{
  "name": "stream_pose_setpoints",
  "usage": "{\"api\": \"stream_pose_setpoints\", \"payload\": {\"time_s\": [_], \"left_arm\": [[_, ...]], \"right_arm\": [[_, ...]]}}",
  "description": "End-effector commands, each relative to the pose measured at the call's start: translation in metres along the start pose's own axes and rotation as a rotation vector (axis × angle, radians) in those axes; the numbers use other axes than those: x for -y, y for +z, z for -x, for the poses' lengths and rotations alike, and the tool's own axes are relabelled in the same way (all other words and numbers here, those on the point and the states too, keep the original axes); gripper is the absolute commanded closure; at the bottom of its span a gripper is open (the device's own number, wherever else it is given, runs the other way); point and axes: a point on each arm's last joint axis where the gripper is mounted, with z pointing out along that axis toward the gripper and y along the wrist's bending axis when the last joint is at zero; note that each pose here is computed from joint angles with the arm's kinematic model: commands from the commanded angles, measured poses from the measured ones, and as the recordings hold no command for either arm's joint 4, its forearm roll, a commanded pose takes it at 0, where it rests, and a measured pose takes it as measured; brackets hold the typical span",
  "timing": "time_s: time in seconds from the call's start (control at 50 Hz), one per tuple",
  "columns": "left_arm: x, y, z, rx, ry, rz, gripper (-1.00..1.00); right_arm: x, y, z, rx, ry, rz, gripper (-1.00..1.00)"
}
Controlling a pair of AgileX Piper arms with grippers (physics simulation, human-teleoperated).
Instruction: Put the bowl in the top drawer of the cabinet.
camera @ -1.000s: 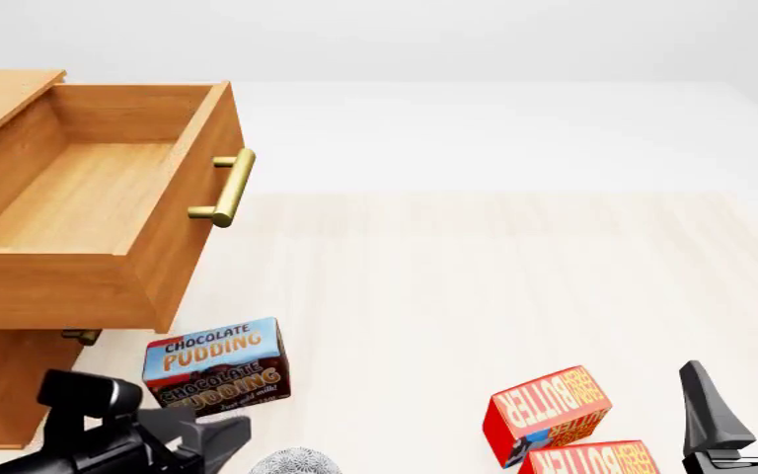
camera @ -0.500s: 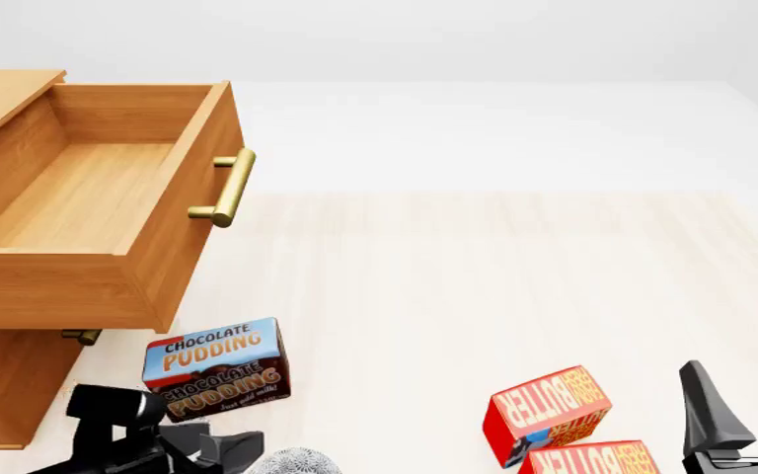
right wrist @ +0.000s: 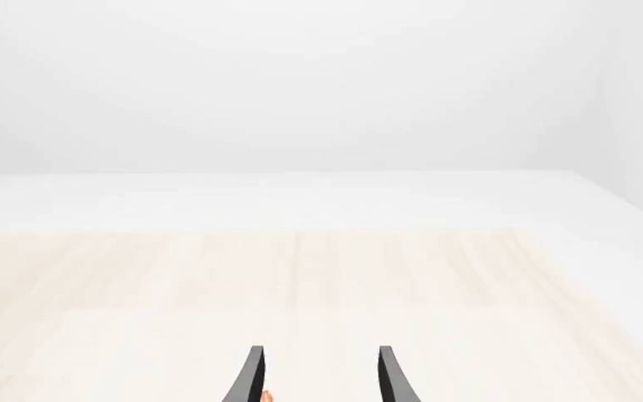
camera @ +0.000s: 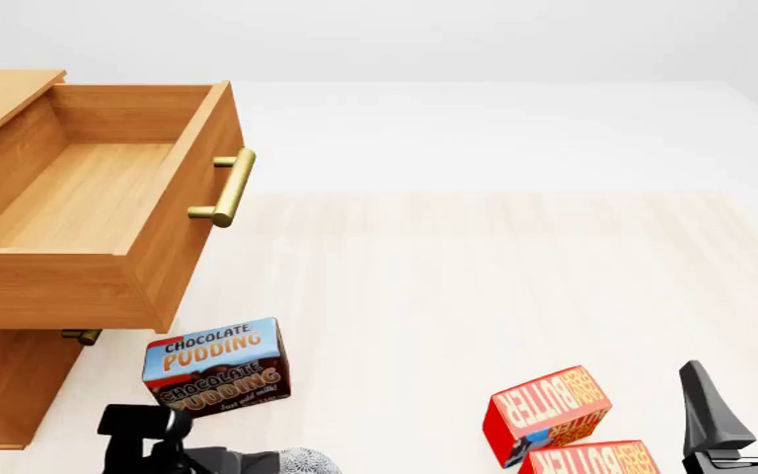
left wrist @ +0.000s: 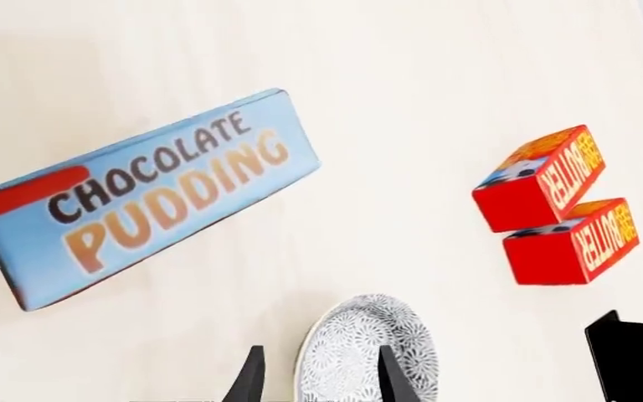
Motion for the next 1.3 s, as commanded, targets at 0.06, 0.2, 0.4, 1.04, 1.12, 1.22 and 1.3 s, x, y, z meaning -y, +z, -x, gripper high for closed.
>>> {"api": "stream_pose_setpoints", "payload": {"time_s": [0.06,0.2,0.4,1.04,1.12,1.22,1.3], "left_arm": [[-0.006,0.011,-0.012,-0.035,-0.035,0.011,-1.00],[-0.009,0.012,-0.016,-0.039,-0.051,0.014,-1.00],[-0.013,0.018,-0.024,-0.055,-0.076,0.019,-1.00],[-0.003,0.024,-0.015,-0.048,-0.012,-0.004,1.00],[-0.002,0.015,-0.008,-0.017,0.019,-0.008,1.00],[0.002,0.006,-0.001,0.010,0.053,-0.024,1.00],[0.005,-0.002,0.006,0.036,0.095,-0.030,1.00]], "right_arm": [[0.000,0.000,0.000,0.000,0.000,0.000,-1.00],[0.000,0.000,0.000,0.000,0.000,0.000,-1.00],[0.000,0.000,0.000,0.000,0.000,0.000,-1.00],[0.000,0.000,0.000,0.000,0.000,0.000,-1.00],[0.000,0.000,0.000,0.000,0.000,0.000,-1.00],[0.000,0.000,0.000,0.000,0.000,0.000,-1.00],[0.000,0.000,0.000,0.000,0.000,0.000,-1.00]]}}
